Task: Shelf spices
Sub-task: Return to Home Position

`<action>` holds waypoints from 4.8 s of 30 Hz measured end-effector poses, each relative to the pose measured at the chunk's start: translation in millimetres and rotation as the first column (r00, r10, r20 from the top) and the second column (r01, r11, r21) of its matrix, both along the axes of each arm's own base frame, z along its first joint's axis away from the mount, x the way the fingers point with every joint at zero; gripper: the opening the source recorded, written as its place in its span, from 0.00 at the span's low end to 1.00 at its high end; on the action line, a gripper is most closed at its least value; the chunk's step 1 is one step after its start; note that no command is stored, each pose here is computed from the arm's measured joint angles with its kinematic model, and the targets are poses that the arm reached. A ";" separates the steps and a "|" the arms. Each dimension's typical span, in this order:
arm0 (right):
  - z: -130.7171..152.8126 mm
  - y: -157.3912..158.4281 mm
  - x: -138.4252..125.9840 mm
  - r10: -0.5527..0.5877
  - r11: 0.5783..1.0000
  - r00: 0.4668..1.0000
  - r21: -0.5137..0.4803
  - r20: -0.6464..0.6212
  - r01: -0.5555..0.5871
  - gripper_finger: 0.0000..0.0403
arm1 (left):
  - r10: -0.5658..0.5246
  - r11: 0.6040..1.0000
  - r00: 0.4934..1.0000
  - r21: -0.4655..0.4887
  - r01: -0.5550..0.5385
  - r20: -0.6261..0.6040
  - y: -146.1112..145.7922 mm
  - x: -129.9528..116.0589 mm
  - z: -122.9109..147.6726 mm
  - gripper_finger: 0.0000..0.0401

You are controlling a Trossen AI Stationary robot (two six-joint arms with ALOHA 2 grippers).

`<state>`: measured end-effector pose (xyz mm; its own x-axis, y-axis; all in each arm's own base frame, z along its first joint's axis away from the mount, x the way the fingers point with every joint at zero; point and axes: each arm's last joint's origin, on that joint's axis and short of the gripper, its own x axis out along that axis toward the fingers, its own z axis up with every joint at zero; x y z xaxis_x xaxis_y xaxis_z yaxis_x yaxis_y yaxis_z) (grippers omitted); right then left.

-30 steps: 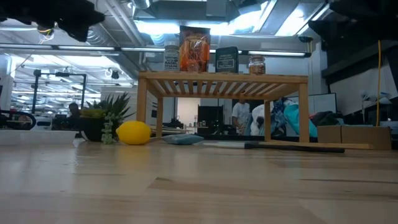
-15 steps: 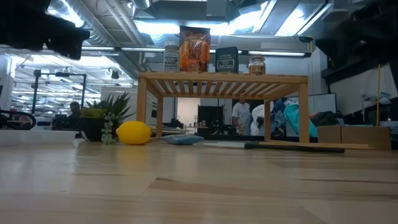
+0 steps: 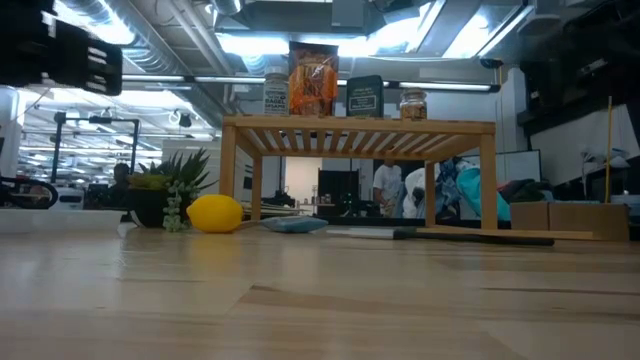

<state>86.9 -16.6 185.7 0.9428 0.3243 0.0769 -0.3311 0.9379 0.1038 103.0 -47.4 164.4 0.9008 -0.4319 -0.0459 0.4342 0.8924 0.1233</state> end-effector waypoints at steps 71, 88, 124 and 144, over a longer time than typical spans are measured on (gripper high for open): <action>-12.8 -8.0 4.4 -0.240 0.968 0.971 -0.067 0.015 0.240 0.69 | 0.325 0.943 0.945 -0.094 -0.320 0.041 20.9 -10.1 6.7 0.34; -13.3 -3.4 3.7 -0.081 0.988 0.996 -0.128 0.028 0.084 0.69 | 0.125 0.965 0.990 -0.226 -0.135 -0.057 15.2 -11.3 3.6 0.34; -11.2 0.0 2.4 0.039 0.988 0.998 -0.148 0.049 -0.032 0.69 | 0.585 0.799 0.811 -0.176 -0.575 0.005 54.2 -5.7 5.1 0.34; -15.1 3.6 0.9 0.182 0.979 0.983 -0.089 -0.011 -0.182 0.69 | 0.530 0.818 0.846 -0.227 -0.528 -0.059 54.6 -4.5 2.0 0.34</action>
